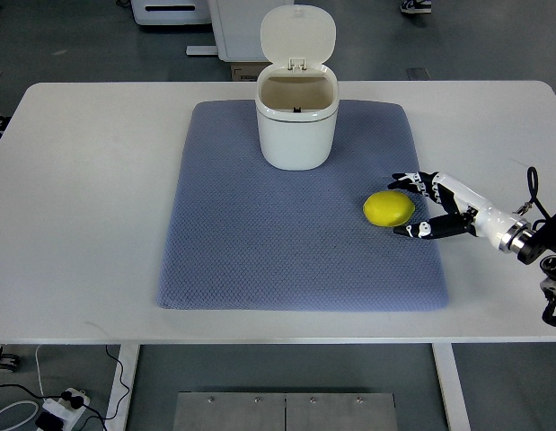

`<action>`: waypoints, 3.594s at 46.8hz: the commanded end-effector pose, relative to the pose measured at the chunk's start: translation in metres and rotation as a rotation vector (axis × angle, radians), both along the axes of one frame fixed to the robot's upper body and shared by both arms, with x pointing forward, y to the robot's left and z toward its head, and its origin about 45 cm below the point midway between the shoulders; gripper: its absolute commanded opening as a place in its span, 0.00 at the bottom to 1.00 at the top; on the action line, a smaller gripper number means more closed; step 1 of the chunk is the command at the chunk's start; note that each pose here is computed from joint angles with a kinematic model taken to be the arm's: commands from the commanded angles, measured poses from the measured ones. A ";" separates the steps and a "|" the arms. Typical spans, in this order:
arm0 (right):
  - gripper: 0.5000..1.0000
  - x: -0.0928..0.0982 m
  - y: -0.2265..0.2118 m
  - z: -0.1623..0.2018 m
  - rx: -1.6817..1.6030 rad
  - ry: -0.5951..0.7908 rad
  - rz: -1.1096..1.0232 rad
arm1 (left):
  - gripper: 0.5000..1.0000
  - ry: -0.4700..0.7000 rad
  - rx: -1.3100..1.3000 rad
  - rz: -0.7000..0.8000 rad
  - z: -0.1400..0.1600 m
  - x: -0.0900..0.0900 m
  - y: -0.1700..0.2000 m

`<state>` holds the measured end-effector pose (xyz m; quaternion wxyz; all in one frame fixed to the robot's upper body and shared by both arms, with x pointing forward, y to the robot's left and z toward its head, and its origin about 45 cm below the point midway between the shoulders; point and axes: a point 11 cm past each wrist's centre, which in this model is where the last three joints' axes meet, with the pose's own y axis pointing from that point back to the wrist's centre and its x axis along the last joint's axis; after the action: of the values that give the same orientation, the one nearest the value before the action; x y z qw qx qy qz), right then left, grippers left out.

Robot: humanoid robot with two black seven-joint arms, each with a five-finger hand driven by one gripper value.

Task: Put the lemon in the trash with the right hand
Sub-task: 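Close the right hand's fingers around the yellow lemon, then lift the lemon with the right hand and carry it toward the bin, then lower the lemon into the white bin and open the right hand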

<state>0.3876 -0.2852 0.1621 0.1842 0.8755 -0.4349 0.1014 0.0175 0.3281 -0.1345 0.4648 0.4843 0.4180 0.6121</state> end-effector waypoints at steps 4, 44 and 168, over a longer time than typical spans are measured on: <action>0.59 0.000 0.000 -0.001 -0.008 0.003 0.003 | 1.00 0.000 0.001 0.000 0.000 0.000 0.000; 0.02 0.039 -0.013 0.068 -0.022 -0.133 -0.014 | 1.00 0.000 0.000 0.000 0.000 0.000 0.000; 0.55 0.128 0.150 0.170 -0.367 -0.206 0.113 | 1.00 0.000 0.001 0.000 0.000 0.000 0.000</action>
<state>0.5153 -0.1355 0.3323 0.2901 0.8348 -0.3757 0.2790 0.0174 0.3281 -0.1345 0.4647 0.4843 0.4180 0.6121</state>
